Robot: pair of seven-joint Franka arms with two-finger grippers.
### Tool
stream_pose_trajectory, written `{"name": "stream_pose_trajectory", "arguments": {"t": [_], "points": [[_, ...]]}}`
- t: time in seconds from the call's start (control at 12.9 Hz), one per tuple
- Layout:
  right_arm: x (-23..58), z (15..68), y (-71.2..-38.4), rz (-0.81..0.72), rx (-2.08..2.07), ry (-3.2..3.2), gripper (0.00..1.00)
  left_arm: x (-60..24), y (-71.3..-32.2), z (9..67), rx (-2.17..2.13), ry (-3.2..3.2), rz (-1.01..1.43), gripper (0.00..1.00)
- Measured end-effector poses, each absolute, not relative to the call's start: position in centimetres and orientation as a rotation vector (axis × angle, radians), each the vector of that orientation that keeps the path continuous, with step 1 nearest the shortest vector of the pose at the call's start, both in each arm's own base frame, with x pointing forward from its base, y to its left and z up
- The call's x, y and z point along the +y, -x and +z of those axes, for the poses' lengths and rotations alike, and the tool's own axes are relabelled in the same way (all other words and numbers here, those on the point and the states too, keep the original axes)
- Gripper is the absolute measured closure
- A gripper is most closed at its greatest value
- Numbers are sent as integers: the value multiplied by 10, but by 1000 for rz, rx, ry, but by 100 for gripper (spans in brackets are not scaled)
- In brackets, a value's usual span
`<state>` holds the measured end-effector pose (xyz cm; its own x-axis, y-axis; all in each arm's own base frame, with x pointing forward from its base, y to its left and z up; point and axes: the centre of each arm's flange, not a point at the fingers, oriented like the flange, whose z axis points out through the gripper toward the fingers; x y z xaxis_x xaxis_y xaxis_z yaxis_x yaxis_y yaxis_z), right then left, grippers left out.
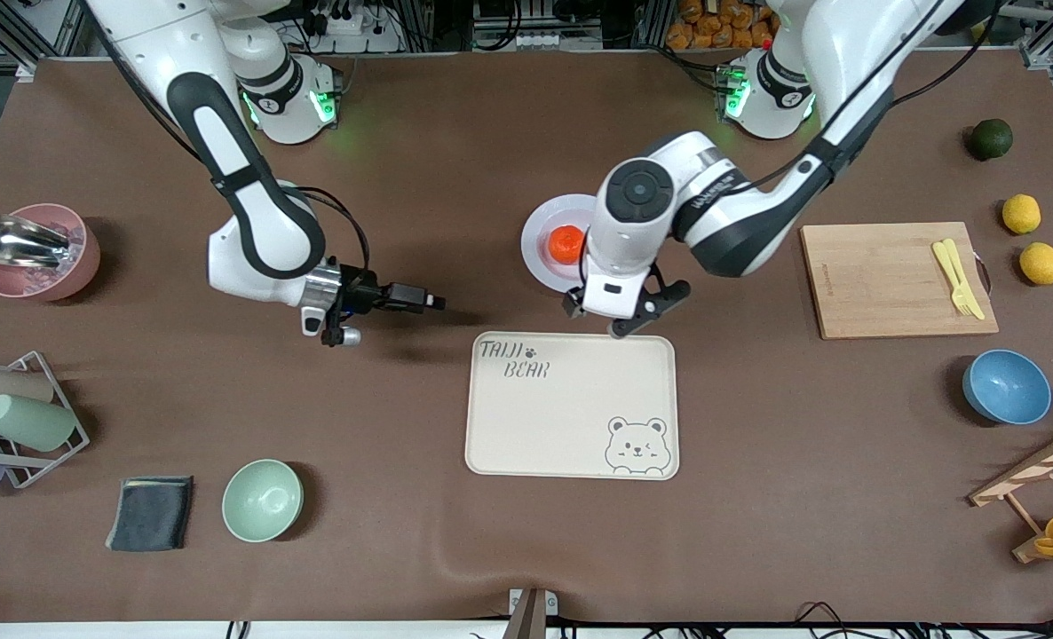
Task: Place orange and plate with both arms
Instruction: 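Lower the orange onto the plate and open the left gripper, then raise the left gripper away while the right gripper grasps the plate rim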
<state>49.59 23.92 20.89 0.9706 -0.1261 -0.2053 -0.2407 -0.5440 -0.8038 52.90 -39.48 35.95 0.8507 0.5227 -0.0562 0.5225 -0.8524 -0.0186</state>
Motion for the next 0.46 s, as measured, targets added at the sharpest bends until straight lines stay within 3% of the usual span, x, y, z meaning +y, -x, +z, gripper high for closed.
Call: {"name": "stream_pose_trajectory", "arguments": {"t": [0.46], "points": [[298,166,-439,122,272,2112,0,-339,-561,377,-771,3027,65,0]]}}
